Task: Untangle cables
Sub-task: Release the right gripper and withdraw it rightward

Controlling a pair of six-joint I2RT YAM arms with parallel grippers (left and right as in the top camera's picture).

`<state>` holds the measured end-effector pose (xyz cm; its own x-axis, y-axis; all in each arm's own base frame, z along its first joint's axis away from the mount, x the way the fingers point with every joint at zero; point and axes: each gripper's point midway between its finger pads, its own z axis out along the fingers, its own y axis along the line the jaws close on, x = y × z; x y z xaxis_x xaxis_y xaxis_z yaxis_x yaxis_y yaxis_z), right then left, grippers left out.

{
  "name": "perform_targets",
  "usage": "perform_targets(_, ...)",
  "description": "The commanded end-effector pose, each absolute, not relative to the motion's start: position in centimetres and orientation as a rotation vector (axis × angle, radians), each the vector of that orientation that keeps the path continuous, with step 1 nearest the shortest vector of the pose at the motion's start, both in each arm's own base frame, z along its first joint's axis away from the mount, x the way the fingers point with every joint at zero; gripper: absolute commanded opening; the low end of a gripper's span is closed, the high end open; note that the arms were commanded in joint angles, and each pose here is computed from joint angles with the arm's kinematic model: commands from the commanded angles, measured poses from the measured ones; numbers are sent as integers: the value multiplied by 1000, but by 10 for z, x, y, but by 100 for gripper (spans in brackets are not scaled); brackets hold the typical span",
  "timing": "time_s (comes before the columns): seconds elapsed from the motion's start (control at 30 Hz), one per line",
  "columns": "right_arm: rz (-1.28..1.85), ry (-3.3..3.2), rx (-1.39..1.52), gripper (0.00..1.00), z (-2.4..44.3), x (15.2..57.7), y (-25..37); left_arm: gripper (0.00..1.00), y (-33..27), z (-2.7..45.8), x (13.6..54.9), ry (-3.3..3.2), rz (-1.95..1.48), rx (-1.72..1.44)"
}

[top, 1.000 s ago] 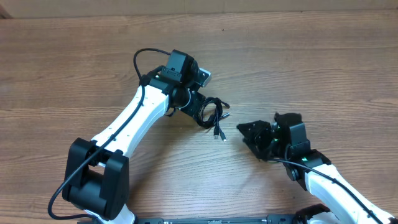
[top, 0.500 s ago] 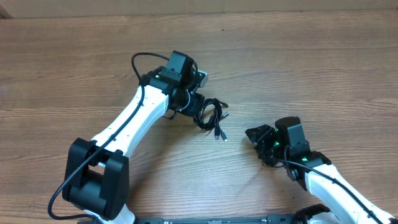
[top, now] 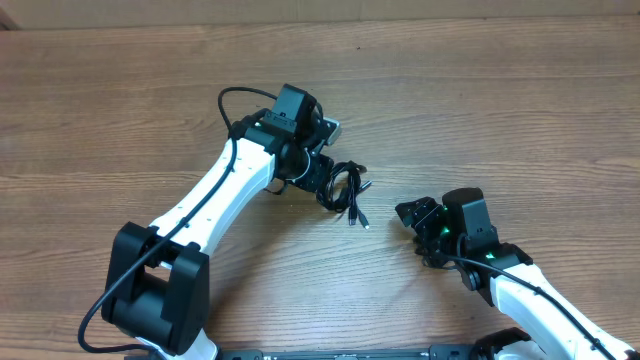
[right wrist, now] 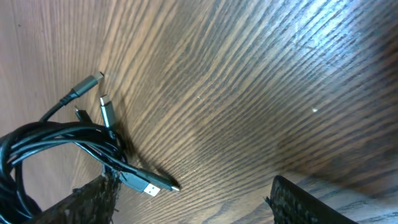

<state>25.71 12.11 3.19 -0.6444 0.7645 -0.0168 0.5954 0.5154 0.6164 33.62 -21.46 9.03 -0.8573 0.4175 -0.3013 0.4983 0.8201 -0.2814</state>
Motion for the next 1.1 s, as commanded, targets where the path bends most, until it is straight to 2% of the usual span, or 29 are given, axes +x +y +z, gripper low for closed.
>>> perform_targets(0.0, 1002, 2450, 844, 60, 62, 273, 145, 4, -226, 109, 334, 2648, -558, 922)
perform_targets(0.13, 1104, 2425, 708, 60, 84, 281, 160, 4, -225, 109, 334, 2611, -543, 996)
perform_targets(0.23, 1125, 2389, 688, 68, 94, 288, 163, 4, -226, 109, 334, 2605, -545, 1002)
perform_targets(0.4, 1192, 2313, 626, 68, 112, 298, 171, 4, -243, 117, 323, 2491, -695, 1160)
perform_targets(0.67, 1337, 2254, 1046, 61, 114, 300, 170, 4, -254, 125, 313, 2351, -793, 1317)
perform_targets(0.87, 1333, 2267, 1088, 61, 109, 297, 169, 4, -255, 126, 316, 2340, -784, 1314)
perform_targets(0.93, 1260, 2305, 1071, 62, 100, 294, 164, 23, -251, 122, 321, 2363, -730, 1299)
perform_targets(0.97, 1175, 2346, 1093, 62, 87, 288, 157, 43, -240, 117, 332, 2436, -625, 1212)
perform_targets(1.03, 1105, 2377, 1145, 62, 76, 282, 150, 70, -224, 112, 351, 2532, -470, 1025)
perform_targets(1.07, 1073, 2387, 1166, 62, 71, 279, 146, 79, -212, 110, 364, 2576, -372, 888)
